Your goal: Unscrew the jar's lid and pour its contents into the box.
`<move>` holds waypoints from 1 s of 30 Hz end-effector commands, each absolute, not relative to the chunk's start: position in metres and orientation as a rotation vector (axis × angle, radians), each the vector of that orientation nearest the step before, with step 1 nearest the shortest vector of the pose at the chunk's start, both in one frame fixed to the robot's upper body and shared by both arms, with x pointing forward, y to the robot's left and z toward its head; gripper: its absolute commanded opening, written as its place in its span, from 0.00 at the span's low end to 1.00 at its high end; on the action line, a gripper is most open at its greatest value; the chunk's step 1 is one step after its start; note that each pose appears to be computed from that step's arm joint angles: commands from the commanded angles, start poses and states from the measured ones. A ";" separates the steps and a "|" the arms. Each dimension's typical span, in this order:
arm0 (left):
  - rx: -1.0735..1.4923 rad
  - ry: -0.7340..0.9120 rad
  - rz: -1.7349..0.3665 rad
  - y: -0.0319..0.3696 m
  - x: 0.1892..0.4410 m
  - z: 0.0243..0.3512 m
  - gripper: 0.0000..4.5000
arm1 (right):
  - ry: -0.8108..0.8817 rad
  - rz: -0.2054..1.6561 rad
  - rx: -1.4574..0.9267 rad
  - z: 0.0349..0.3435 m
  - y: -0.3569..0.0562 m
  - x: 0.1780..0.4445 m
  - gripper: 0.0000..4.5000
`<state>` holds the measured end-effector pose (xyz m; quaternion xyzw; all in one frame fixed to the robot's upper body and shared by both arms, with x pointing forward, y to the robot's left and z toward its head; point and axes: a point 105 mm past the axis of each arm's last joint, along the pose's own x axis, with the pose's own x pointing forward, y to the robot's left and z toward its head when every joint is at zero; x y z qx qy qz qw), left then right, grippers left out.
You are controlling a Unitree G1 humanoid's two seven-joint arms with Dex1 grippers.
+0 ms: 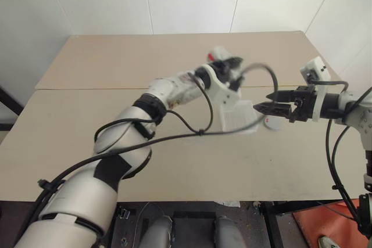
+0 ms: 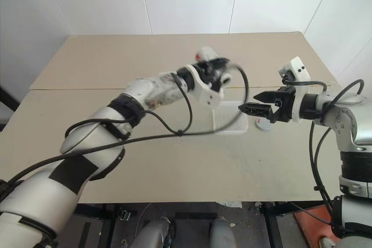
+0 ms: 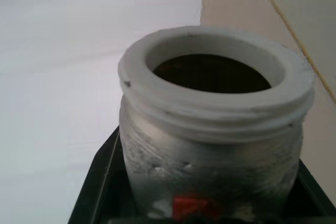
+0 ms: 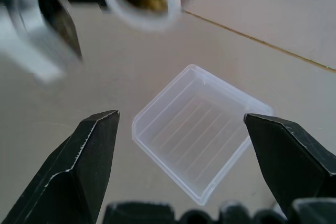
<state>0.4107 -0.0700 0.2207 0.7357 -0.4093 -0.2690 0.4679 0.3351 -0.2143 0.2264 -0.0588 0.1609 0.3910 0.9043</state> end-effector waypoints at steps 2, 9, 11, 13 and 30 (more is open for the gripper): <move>1.985 -1.164 -0.507 -0.085 0.411 0.224 0.44 | 0.277 0.802 -0.131 0.242 -0.215 0.327 0.99; 2.259 -1.420 -0.317 -0.098 0.406 0.223 0.44 | 0.240 0.778 -0.105 0.249 -0.216 0.317 0.99; 2.264 -1.422 -0.318 -0.096 0.407 0.223 0.44 | 0.229 0.774 -0.106 0.250 -0.217 0.316 0.99; 2.265 -1.422 -0.316 -0.094 0.407 0.223 0.44 | 0.225 0.771 -0.102 0.250 -0.217 0.316 0.99; 1.067 -0.453 -0.458 -0.009 0.460 0.246 0.44 | 0.181 0.727 -0.225 0.239 -0.211 0.325 0.99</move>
